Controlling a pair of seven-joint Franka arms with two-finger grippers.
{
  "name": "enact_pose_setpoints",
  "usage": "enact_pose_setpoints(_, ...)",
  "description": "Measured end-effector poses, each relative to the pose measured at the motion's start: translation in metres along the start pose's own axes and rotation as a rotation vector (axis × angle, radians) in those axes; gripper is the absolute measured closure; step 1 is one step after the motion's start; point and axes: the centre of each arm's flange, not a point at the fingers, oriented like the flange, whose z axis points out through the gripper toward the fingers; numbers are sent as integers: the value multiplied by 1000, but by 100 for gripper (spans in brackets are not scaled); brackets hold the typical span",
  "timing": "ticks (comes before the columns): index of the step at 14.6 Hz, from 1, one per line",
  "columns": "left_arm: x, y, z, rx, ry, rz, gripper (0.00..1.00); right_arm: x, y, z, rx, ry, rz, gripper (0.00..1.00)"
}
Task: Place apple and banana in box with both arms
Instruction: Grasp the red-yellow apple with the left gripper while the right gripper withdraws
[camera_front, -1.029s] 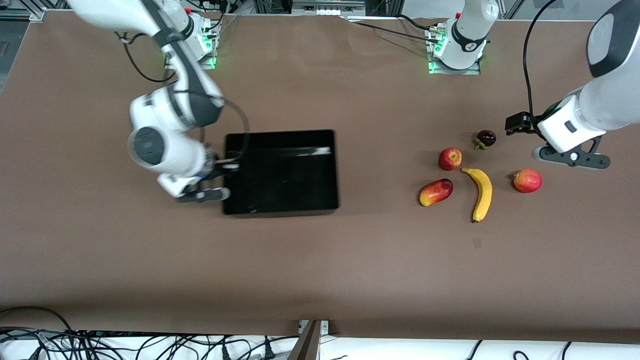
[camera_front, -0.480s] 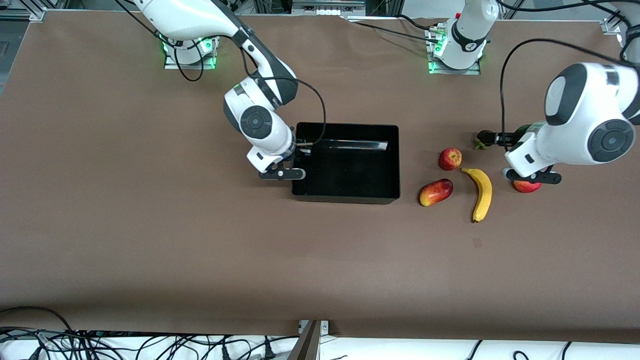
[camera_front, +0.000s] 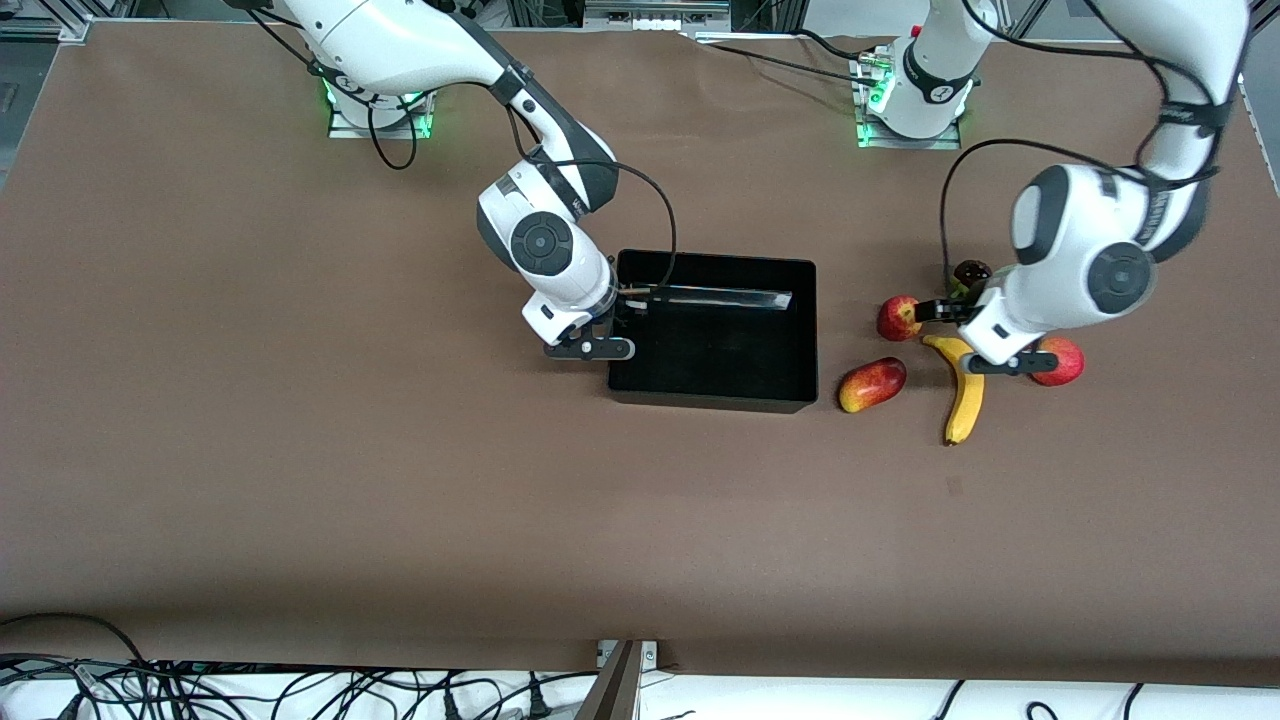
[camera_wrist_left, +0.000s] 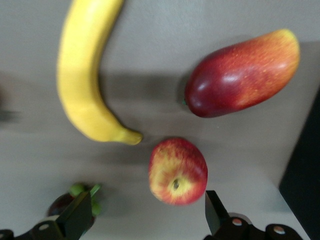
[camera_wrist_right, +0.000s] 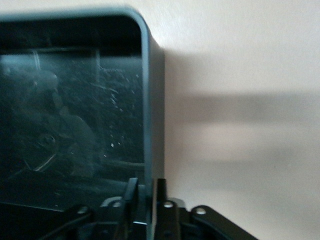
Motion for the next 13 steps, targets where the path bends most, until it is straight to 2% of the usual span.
enact_pose_setpoints(2, -4, 4, 23, -1, -2, 4, 0, 10, -5, -19, 14, 20, 3, 55)
enact_pose_setpoints(4, -4, 10, 38, -4, 6, 13, 0, 25, -4, -53, -6, 18, 15, 32)
enact_pose_setpoints(7, -5, 12, 63, -9, 13, 14, 0, 55, 14, -142, -53, 27, 57, 2)
enact_pose_setpoints(11, -4, 18, 74, -12, 6, 21, 0, 71, 59, -239, -69, 102, 62, 0)
enact_pose_setpoints(12, -5, 20, 74, -13, 5, 24, 3, 70, 69, -255, -80, 102, 65, 0)
enact_pose_setpoints(13, -6, 24, 74, -13, 5, 31, 14, 68, 82, -273, -96, 96, 53, 0)
